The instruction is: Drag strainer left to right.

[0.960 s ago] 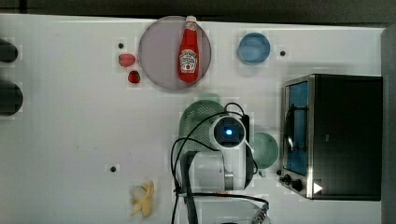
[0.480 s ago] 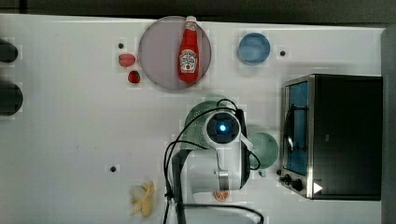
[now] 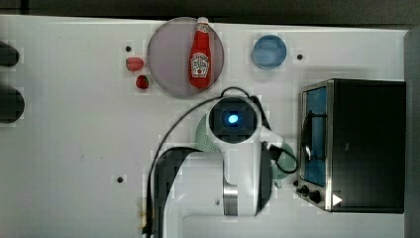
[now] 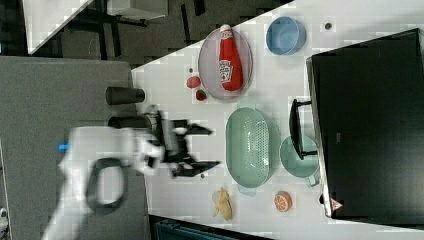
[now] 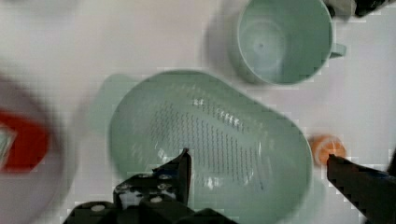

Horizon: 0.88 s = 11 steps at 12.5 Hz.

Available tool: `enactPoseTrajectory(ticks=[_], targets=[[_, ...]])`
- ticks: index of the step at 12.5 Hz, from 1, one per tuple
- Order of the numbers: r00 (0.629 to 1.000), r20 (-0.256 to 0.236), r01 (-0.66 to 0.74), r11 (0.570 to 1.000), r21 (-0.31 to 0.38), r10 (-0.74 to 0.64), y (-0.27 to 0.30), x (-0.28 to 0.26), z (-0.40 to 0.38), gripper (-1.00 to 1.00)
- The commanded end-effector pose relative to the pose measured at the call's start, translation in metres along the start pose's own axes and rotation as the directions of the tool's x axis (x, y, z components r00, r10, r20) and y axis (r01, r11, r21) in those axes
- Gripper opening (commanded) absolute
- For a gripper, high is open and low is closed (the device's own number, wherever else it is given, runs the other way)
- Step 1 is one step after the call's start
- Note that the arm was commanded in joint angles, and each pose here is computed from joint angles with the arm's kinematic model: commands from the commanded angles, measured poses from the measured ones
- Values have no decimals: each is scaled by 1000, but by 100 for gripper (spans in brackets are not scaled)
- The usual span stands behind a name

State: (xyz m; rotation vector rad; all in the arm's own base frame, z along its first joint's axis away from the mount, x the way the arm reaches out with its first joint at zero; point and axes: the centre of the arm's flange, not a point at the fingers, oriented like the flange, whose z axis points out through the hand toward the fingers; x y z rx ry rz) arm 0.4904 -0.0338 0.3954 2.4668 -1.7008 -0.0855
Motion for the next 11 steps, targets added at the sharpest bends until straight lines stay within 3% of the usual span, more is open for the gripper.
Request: enactPoseTrajectory(ticks=[1, 3, 5, 11], targets=[[968, 71, 231, 965, 122, -241, 21, -4, -107, 100], [958, 24, 281, 953, 110, -285, 43, -6, -166, 100], [957, 38, 284, 956, 70, -287, 62, -12, -197, 100], [950, 31, 307, 947, 96, -311, 70, -3, -218, 100]])
